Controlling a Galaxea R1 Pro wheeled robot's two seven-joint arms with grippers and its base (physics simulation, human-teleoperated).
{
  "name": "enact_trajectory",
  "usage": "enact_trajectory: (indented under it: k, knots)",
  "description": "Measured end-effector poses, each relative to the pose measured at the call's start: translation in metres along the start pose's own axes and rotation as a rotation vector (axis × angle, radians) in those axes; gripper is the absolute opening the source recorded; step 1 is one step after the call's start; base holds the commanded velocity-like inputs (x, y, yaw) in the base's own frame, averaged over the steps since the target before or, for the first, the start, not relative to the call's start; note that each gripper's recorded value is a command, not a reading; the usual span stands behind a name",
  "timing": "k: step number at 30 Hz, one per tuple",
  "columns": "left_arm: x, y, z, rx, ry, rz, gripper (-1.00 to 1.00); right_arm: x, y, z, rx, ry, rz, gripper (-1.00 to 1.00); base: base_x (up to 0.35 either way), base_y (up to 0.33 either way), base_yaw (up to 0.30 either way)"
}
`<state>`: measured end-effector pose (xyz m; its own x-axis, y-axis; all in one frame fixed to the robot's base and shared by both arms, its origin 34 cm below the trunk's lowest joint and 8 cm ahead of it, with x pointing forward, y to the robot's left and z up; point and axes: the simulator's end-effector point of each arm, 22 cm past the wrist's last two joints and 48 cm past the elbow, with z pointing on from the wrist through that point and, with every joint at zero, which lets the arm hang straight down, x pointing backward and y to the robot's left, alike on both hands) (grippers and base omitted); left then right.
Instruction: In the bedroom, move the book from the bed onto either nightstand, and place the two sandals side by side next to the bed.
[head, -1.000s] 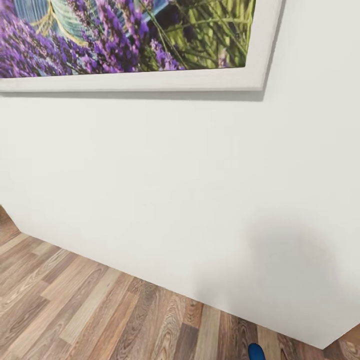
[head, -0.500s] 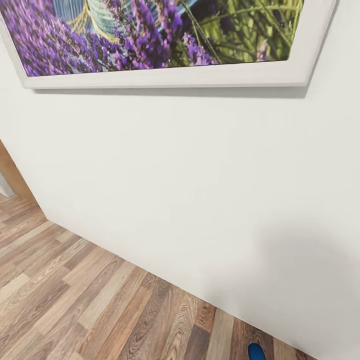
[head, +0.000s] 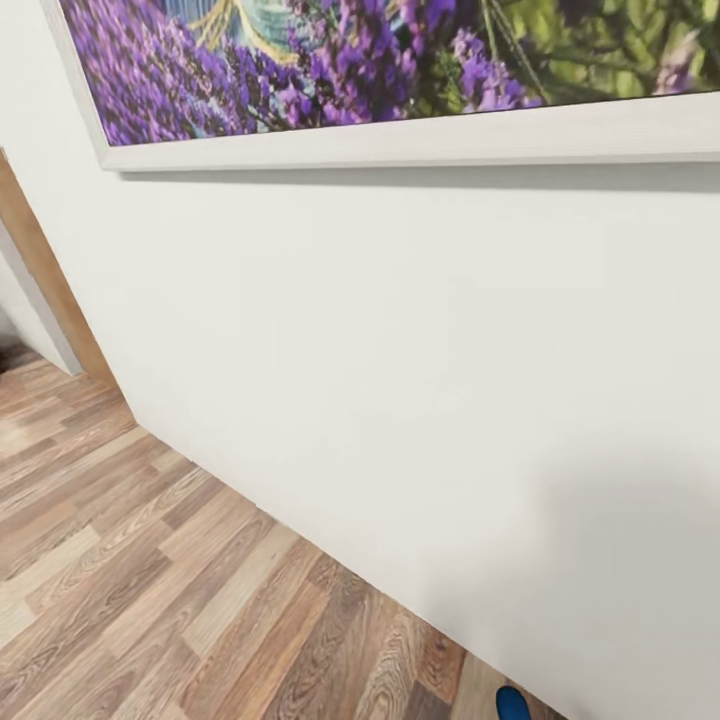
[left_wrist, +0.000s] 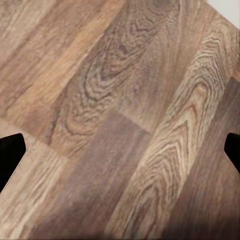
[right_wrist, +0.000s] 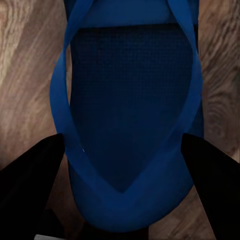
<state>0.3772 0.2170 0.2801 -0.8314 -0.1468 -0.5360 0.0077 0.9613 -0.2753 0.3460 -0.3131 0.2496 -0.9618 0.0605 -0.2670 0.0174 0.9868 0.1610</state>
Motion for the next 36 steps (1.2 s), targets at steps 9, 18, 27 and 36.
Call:
enact_trajectory:
  k: [9,18,27,36]
  knots:
    - [0.003,0.001,0.000,-0.001,0.007,-0.001,1.00,0.003,0.000,0.001,0.000,0.008,0.001,-1.00,0.029,0.000,0.239]
    - [0.006,0.001,0.001,-0.002,0.014,-0.003,1.00,0.006,-0.001,0.002,0.001,0.016,0.002,-1.00,0.000,0.000,0.239]
    - [0.010,0.002,0.001,-0.003,0.021,-0.005,1.00,0.010,-0.001,0.003,0.001,0.023,0.004,-1.00,0.000,0.000,0.239]
    - [0.013,0.002,0.001,-0.005,0.029,-0.007,1.00,0.013,-0.001,0.004,0.002,0.031,0.005,-1.00,0.000,0.000,0.239]
